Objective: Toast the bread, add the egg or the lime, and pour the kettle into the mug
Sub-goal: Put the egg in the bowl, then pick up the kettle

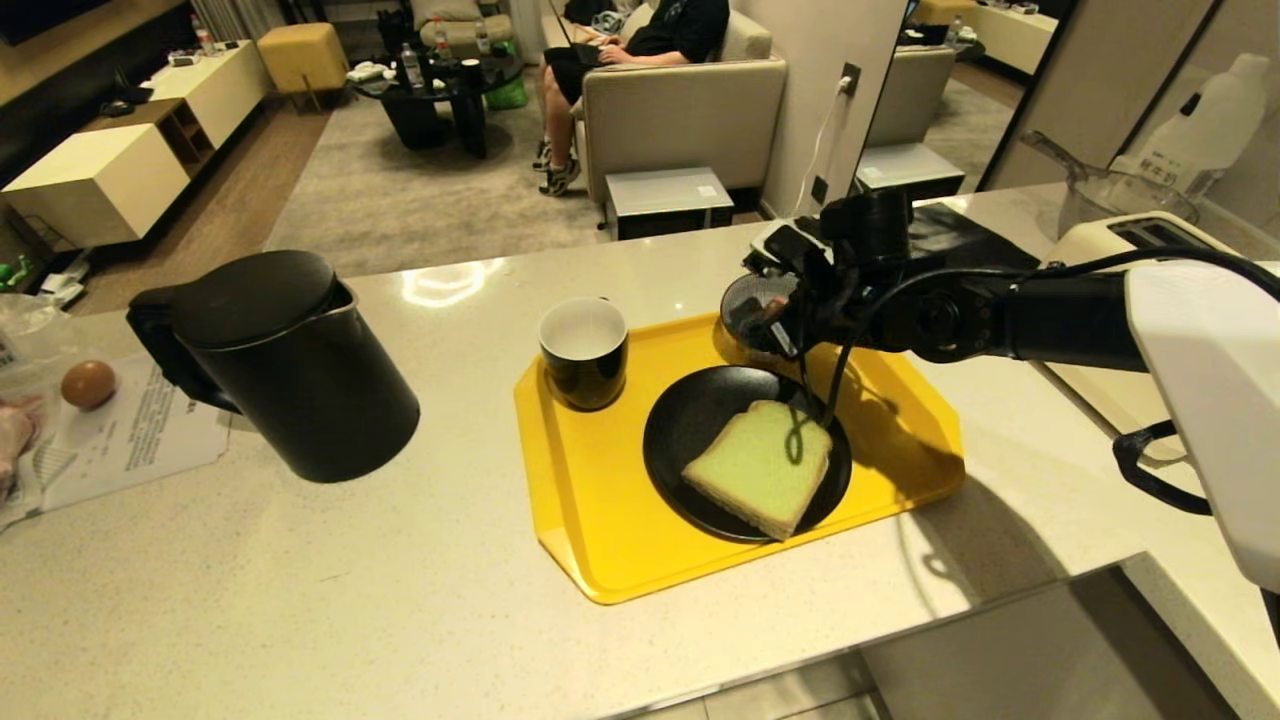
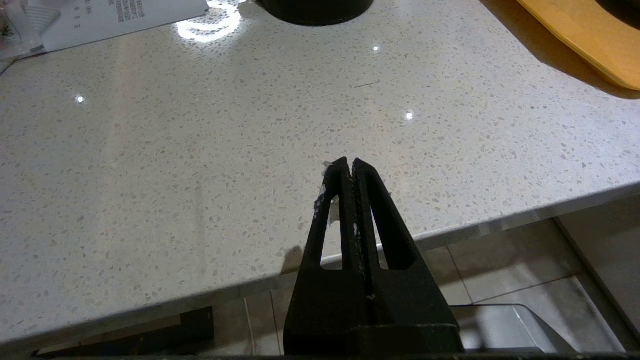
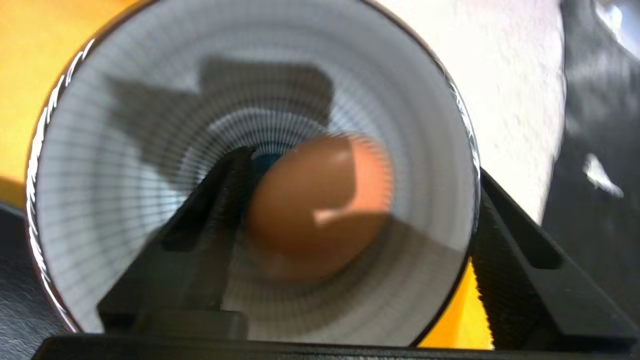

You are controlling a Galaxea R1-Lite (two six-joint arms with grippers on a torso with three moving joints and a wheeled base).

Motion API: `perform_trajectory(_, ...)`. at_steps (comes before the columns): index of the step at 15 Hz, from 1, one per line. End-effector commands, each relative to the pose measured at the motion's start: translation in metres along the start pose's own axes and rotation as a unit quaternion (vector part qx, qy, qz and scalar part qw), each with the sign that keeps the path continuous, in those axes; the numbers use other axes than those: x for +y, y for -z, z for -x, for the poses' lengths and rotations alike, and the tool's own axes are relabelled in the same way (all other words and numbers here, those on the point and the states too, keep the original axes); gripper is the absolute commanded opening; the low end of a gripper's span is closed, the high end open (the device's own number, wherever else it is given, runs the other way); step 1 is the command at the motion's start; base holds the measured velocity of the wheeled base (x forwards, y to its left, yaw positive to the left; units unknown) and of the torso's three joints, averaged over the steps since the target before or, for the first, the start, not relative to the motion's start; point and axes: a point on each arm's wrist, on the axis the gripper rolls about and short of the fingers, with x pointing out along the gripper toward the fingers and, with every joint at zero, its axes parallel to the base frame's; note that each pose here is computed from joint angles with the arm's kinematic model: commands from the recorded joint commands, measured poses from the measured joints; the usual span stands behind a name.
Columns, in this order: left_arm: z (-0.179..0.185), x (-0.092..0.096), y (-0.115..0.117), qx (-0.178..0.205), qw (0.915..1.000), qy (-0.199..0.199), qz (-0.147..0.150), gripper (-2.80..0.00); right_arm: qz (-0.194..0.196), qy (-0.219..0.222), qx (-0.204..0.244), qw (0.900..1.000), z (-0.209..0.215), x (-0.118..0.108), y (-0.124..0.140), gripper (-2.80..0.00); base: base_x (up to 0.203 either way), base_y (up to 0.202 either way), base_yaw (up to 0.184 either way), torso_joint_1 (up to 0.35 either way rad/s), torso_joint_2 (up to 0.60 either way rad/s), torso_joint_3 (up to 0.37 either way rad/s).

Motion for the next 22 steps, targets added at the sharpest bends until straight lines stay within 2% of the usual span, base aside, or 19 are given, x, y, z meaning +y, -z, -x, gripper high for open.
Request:
perform_trajectory(1, 0.000, 0.000, 0.000, 0.000, 1.0000, 0.000, 0.000, -2.80, -0.004, 0.005, -0.017, 1.000, 0.010, -0.009, -0.008, 0.00, 0.000, 0.000, 0.000, 0.000, 0.00, 0.000)
perform_trajectory(6, 0.000, 0.000, 0.000, 0.001, 1.0000, 0.000, 0.000, -2.80, -0.029, 0.022, -0.044, 0.998, 0.039, -0.030, -0.025, 0.00, 0.000, 0.000, 0.000, 0.000, 0.00, 0.000)
perform_trajectory(8, 0.000, 0.000, 0.000, 0.000, 1.0000, 0.000, 0.000, -2.80, -0.063, 0.029, -0.061, 0.996, 0.054, -0.039, -0.034, 0.00, 0.000, 0.000, 0.000, 0.000, 0.00, 0.000)
perform_trajectory(11, 0.000, 0.000, 0.000, 0.000, 1.0000, 0.000, 0.000, -2.80, -0.120, 0.041, -0.091, 0.988, 0.088, -0.055, -0.049, 0.00, 0.000, 0.000, 0.000, 0.000, 0.00, 0.000)
perform_trajectory(17, 0.000, 0.000, 0.000, -0.001, 1.0000, 0.000, 0.000, -2.80, -0.181, 0.079, -0.138, 0.971, 0.167, -0.095, -0.059, 0.00, 0.000, 0.000, 0.000, 0.000, 0.00, 0.000)
perform_trajectory(18, 0.000, 0.000, 0.000, 0.000, 1.0000, 0.000, 0.000, -2.80, -0.185, 0.089, -0.144, 0.968, 0.181, -0.102, -0.059, -2.80, 0.000, 0.000, 0.000, 0.000, 0.00, 0.000)
perform_trajectory(22, 0.000, 0.000, 0.000, 0.000, 1.0000, 0.000, 0.000, -2.80, -0.192, 0.124, -0.161, 0.960, 0.227, -0.122, -0.054, -2.80, 0.000, 0.000, 0.000, 0.000, 0.00, 0.000)
